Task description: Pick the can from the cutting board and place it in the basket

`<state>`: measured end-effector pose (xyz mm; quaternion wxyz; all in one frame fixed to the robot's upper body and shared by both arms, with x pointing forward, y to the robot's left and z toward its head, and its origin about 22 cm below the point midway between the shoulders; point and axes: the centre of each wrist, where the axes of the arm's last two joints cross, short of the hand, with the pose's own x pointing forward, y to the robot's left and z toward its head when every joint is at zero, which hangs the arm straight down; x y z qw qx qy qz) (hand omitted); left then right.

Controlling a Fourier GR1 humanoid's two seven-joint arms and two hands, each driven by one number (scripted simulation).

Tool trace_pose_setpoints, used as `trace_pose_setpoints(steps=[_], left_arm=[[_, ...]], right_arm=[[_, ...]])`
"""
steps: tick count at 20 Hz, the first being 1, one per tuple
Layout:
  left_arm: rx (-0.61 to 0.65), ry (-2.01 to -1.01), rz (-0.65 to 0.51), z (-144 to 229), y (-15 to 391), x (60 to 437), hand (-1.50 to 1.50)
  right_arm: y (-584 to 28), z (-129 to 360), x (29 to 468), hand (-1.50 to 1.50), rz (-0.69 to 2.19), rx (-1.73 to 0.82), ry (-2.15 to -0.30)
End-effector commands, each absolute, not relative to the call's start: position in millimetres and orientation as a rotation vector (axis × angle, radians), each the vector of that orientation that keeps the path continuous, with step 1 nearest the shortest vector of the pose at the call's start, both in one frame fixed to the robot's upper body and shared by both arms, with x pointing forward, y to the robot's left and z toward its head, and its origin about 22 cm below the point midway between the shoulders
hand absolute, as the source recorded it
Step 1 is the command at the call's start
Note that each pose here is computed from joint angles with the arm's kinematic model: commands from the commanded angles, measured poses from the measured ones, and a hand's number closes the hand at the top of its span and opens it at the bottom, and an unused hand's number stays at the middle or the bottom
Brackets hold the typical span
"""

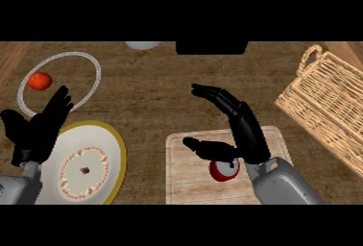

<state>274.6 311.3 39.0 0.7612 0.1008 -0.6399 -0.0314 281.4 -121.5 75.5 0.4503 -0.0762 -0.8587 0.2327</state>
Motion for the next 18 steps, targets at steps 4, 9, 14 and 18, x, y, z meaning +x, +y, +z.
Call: trace_pose_setpoints(steps=[4, 9, 14, 18], left_arm=[[0.204, -1.366, -0.053, 45, 318, 278, 0.00], [0.229, -1.356, -0.046, 35, 328, 275, 0.00], [0.235, -1.343, -0.050, 29, 327, 271, 0.00], [0.237, -1.353, -0.043, 32, 329, 273, 0.00]], right_arm=[[-58, 136, 265, -1.50, 0.555, -0.330, -1.931], [-77, 171, 283, -1.50, 0.776, -0.616, -1.651], [-96, 216, 301, -1.50, 0.833, -0.981, -1.382], [-97, 261, 281, -1.50, 0.914, -0.939, -1.262]])
